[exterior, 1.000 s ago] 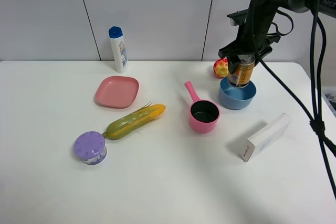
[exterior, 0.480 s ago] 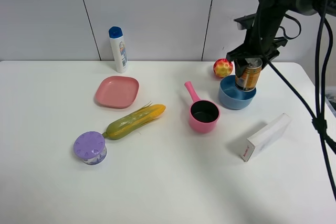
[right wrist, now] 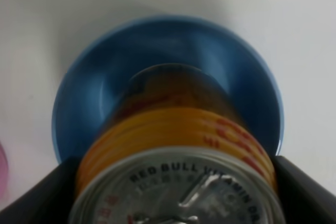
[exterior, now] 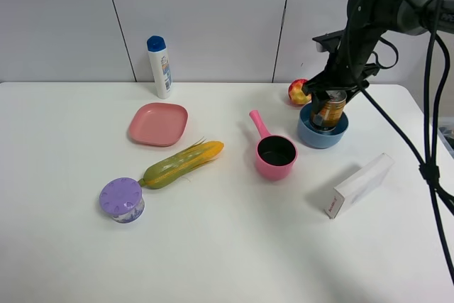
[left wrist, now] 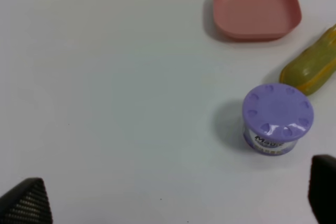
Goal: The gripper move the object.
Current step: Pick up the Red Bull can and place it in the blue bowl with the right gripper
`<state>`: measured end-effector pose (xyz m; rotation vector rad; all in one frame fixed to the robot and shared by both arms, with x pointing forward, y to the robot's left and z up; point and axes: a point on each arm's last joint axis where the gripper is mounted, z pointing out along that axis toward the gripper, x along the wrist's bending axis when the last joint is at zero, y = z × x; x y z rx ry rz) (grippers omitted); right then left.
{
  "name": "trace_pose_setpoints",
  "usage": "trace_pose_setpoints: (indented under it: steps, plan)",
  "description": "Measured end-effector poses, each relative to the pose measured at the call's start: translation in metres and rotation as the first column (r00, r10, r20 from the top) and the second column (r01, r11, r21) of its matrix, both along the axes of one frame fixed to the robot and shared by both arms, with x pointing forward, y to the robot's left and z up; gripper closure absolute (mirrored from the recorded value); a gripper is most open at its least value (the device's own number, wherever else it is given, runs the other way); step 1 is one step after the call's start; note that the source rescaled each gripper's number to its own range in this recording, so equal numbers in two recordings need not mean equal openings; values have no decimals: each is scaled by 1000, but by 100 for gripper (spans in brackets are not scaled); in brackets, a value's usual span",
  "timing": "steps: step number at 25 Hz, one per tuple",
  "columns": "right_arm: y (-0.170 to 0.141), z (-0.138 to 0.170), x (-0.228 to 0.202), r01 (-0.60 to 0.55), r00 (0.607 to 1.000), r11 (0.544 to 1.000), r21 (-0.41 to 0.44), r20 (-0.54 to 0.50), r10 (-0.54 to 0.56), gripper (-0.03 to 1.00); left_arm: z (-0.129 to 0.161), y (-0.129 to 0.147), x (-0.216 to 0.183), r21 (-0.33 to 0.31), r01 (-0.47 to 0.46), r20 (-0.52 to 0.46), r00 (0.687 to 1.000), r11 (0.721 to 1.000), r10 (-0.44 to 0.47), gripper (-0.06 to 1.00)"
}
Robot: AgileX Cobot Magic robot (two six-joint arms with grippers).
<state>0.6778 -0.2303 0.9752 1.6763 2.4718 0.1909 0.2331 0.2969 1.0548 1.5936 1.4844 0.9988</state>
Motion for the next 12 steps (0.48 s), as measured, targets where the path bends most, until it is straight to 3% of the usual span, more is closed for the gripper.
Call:
trace_pose_setpoints:
  steps: [12]
  plan:
    - [8,-28,7,-22,1000,1000,-2,11,22,96,0,0,0,0,0,0,1000,1000,0,-6]
